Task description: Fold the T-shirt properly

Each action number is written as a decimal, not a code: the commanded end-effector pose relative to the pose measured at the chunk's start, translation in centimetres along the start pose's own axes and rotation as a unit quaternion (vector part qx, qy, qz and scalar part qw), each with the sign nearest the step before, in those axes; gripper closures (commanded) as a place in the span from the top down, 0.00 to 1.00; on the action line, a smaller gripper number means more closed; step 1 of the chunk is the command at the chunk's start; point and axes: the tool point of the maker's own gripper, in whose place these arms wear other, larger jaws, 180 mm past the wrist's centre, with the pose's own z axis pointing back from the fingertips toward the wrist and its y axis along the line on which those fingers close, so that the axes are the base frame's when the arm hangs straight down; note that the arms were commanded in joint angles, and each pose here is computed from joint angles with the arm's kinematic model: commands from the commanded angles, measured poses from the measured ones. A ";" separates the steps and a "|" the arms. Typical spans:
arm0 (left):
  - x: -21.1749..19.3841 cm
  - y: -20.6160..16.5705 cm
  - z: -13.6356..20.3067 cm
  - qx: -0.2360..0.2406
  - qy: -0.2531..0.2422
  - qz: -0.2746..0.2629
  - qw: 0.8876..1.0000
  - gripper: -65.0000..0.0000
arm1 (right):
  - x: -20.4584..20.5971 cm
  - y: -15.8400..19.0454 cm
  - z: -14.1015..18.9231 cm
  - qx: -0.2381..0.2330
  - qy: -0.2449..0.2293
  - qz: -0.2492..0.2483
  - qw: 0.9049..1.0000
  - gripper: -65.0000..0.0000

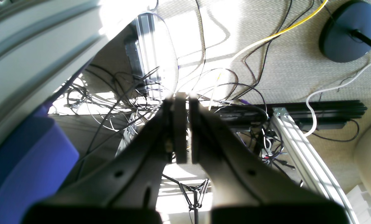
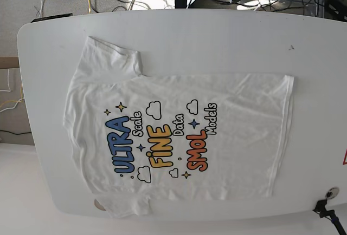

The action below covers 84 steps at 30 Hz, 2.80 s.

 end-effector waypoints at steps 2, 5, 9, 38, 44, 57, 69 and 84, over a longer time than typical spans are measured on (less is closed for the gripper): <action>-0.5 0.0 0.1 -0.001 -0.012 -0.003 1.000 0.03 | -0.1 -0.1 0.0 0.001 -0.002 0.001 1.000 0.01; -0.4 0.1 0.5 0.000 -0.032 -0.005 0.999 0.03 | 0.6 -0.1 0.0 0.001 -0.025 0.001 1.000 0.01; -0.6 0.2 0.9 0.001 -0.049 -0.007 0.999 0.03 | 0.6 -0.1 0.4 0.001 -0.056 0.001 0.998 0.01; -3.7 2.9 8.8 0.022 -0.159 -0.042 0.986 0.03 | -4.5 -1.6 10.3 -0.004 -0.183 0.015 0.983 0.00; -4.7 3.1 11.8 0.023 -0.178 -0.055 0.982 0.03 | -4.2 -1.5 14.1 -0.002 -0.220 0.016 0.975 0.00; -1.7 3.1 20.1 0.018 -0.266 -0.101 0.958 0.05 | -0.2 -0.6 23.3 0.005 -0.319 0.017 0.948 0.01; 1.6 4.1 26.7 0.042 -0.336 -0.105 0.935 0.54 | 3.1 -0.2 28.0 0.008 -0.358 0.018 0.933 0.16; 5.7 4.7 28.7 0.023 -0.398 -0.036 0.916 0.54 | 8.9 0.2 29.2 0.016 -0.432 0.019 0.902 0.85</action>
